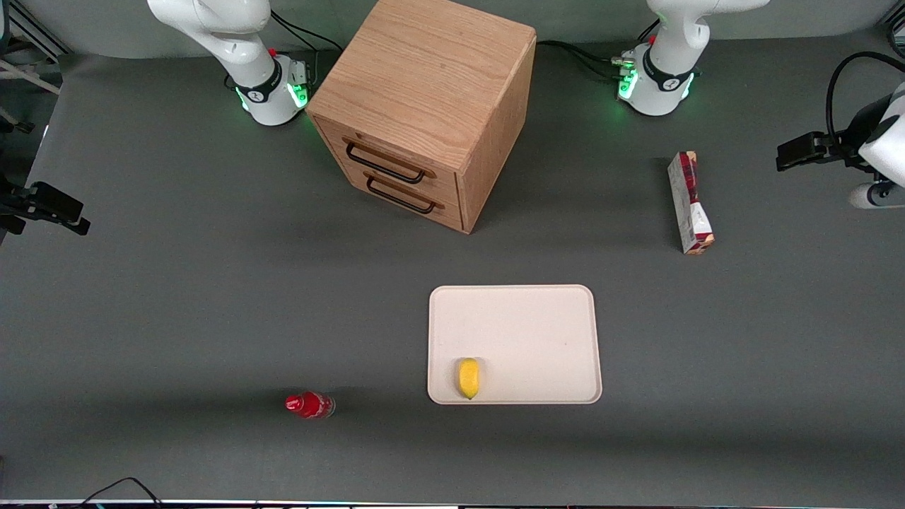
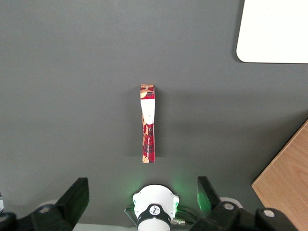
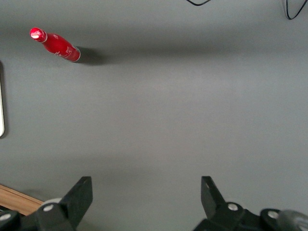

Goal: Place red cookie box on tray
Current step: 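Lower the open left gripper onto the standing red-and-white cookie box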

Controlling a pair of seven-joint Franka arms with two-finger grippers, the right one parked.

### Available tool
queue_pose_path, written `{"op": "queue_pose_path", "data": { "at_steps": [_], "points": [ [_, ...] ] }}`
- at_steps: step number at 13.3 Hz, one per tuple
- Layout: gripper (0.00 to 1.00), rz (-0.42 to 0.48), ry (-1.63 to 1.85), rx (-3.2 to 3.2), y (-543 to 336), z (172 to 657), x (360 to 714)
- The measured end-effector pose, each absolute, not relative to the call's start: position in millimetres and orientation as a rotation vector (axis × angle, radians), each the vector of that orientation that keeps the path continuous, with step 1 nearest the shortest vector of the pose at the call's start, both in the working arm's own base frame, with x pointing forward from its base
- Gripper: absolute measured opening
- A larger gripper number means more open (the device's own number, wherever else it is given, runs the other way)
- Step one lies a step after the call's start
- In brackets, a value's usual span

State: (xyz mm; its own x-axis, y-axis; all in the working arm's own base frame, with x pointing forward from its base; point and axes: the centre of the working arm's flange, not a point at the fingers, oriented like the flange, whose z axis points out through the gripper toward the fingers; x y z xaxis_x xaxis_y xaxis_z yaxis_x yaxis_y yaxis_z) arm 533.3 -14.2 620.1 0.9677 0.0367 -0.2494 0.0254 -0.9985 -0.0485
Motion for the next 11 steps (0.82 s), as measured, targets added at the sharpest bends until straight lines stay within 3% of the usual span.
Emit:
{"op": "queue_pose_path", "data": {
  "at_steps": [4,7,9,11],
  "points": [
    [1.00,0.445,-0.054,-3.063,-13,618,529],
    [1.00,0.550,-0.083,-3.045,-2,607,522],
    [1.00,0.605,-0.100,-3.036,6,582,519],
    [1.00,0.596,-0.081,-3.039,7,533,508]
  ]
}}
